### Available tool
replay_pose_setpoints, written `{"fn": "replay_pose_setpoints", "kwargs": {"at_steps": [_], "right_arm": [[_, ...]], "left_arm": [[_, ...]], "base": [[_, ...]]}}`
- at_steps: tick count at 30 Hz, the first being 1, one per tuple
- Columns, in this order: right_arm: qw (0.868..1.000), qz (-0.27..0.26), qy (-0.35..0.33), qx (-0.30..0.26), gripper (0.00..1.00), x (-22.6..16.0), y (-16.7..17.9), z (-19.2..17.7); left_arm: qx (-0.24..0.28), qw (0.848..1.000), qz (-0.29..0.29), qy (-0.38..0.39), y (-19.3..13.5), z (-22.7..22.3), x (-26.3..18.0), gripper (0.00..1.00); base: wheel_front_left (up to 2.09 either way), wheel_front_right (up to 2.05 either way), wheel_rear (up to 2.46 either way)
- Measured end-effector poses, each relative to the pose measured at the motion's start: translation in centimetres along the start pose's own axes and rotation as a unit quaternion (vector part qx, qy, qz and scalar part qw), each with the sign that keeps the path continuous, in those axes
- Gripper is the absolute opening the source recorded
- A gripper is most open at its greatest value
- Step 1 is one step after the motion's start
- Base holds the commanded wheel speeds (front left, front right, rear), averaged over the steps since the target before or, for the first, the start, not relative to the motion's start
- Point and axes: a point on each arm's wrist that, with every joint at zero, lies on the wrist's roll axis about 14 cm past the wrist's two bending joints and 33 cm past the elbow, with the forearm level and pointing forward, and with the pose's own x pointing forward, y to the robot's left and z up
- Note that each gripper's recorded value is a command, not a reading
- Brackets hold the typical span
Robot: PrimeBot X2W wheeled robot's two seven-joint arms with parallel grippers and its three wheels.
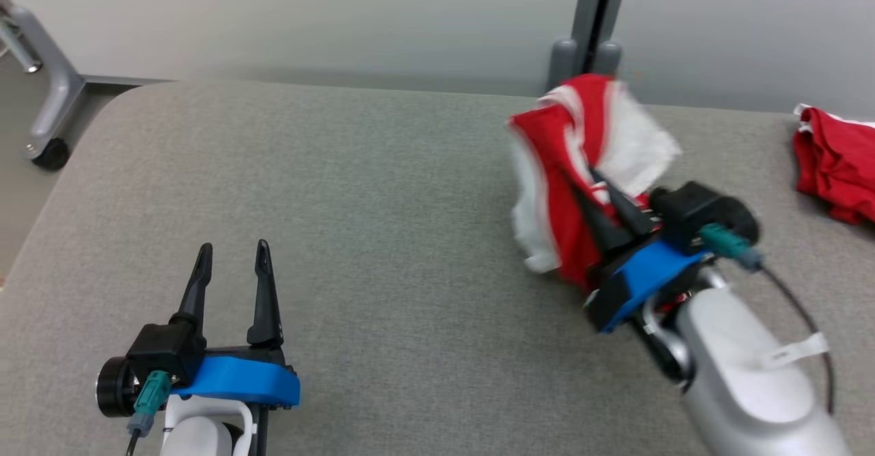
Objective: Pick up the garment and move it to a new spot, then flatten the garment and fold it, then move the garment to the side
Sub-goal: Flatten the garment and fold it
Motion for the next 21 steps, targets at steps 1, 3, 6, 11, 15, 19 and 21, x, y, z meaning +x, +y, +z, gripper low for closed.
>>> {"fn": "replay_pose_setpoints", "kwargs": {"at_steps": [1, 3, 6, 11, 15, 19, 21], "right_arm": [[1.0, 0.019, 0.002, 0.006, 0.0, 0.4, 1.6, -0.2], [0.998, 0.058, 0.011, 0.016, 0.0, 1.0, 4.9, -1.0], [0.989, 0.138, 0.032, 0.03, 0.0, 1.3, 11.4, -2.7], [0.976, 0.204, 0.063, 0.046, 0.0, 0.1, 16.6, -5.1], [0.966, 0.237, 0.086, 0.057, 0.95, -1.4, 19.1, -6.7], [0.966, 0.232, 0.086, 0.073, 1.0, -1.8, 19.0, -7.0], [0.969, 0.22, 0.079, 0.078, 1.0, -1.7, 18.3, -6.7]], "left_arm": [[0.0, 1.0, 0.003, 0.0, 0.2, 0.0, -0.2, 1.0], [-0.002, 1.0, 0.012, 0.001, 0.7, 0.0, -0.5, 1.0], [-0.004, 1.0, 0.03, 0.004, 1.8, -0.2, -1.1, 1.0], [-0.005, 0.999, 0.044, 0.006, 2.6, -0.3, -1.5, 1.0], [-0.007, 0.999, 0.047, 0.008, 2.7, -0.4, -1.5, 1.0], [-0.008, 0.999, 0.045, 0.01, 2.5, -0.6, -1.2, 1.0], [-0.009, 0.999, 0.042, 0.009, 2.3, -0.5, -1.0, 1.0]], "base": [[0.0, 0.0, 0.0], [0.0, 0.0, 0.0], [0.0, 0.0, 0.0], [0.0, 0.0, 0.0], [0.0, 0.0, 0.0], [0.0, 0.0, 0.0], [0.0, 0.0, 0.0]]}}
